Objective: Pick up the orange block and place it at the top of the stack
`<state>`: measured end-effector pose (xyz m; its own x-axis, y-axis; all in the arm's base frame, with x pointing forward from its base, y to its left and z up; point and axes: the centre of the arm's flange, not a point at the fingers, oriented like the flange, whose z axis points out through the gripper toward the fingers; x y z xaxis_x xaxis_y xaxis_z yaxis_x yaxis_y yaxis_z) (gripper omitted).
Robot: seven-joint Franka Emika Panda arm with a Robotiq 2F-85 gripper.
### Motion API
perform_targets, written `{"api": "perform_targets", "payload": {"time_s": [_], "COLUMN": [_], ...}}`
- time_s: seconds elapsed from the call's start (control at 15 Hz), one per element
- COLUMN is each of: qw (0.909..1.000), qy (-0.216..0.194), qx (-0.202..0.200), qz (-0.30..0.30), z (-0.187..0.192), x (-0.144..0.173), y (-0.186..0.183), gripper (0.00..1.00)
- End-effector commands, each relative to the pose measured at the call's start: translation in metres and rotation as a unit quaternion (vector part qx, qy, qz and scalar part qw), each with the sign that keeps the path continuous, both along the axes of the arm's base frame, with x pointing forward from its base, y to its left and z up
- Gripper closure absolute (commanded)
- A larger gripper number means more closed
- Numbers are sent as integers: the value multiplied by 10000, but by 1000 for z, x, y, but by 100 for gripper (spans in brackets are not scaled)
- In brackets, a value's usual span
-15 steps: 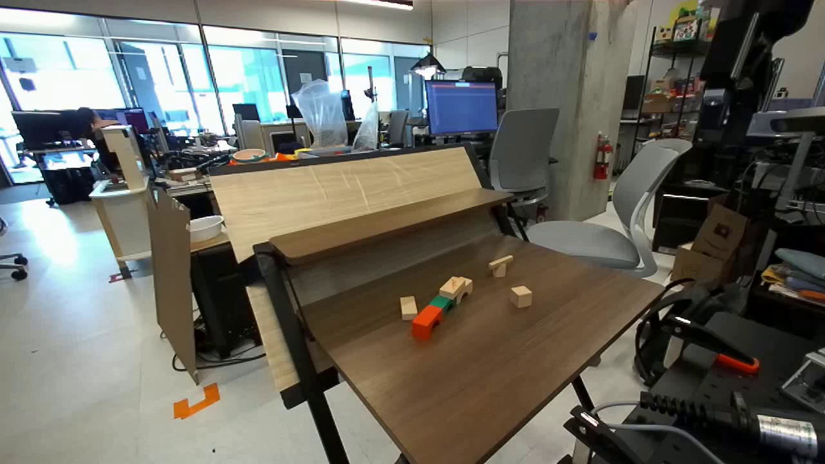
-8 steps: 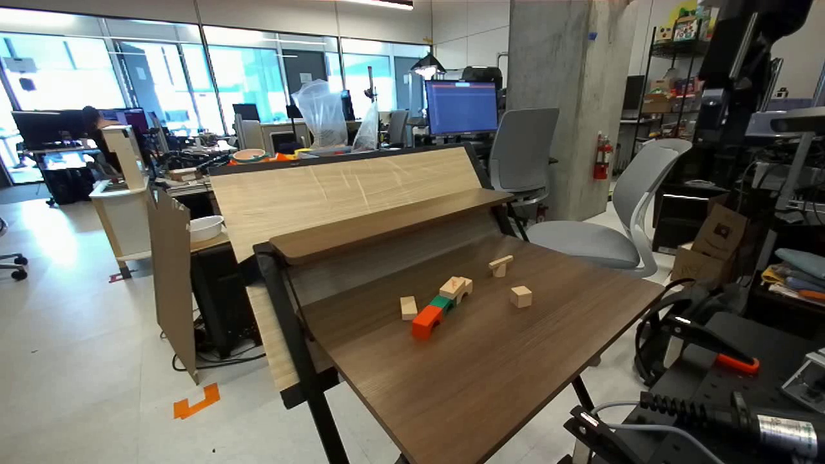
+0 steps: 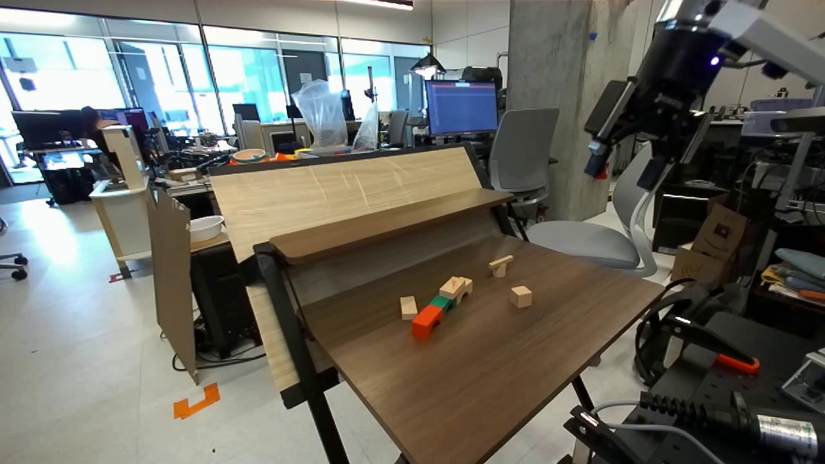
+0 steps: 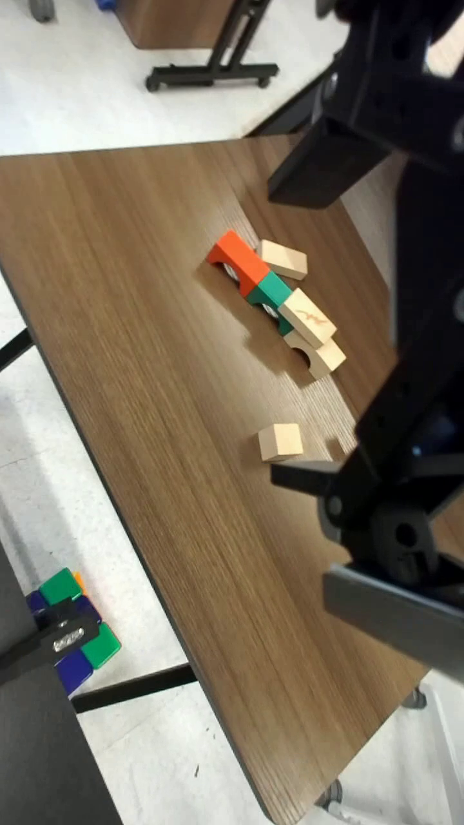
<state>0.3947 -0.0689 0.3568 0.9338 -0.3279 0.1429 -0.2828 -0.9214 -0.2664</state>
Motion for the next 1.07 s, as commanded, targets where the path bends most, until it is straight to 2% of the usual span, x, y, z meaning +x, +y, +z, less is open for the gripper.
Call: {"api": "perform_targets", "payload": {"time_s": [0.0,0.2,0.4,0.6,0.73,1.0], "qw": [9949,9837,9688,9482,9351,9214], "qy": [-114,-108,50,556,729,879], "qx": [-257,-487,-510,-379,-272,22], "qz": [-967,-1728,-2423,-3104,-3457,-3787], "z": [-51,-86,-124,-156,-166,-171], "x": [43,67,87,105,118,143], "y": [35,54,67,76,88,126], "gripper": [0,0,0,0,0,0]}}
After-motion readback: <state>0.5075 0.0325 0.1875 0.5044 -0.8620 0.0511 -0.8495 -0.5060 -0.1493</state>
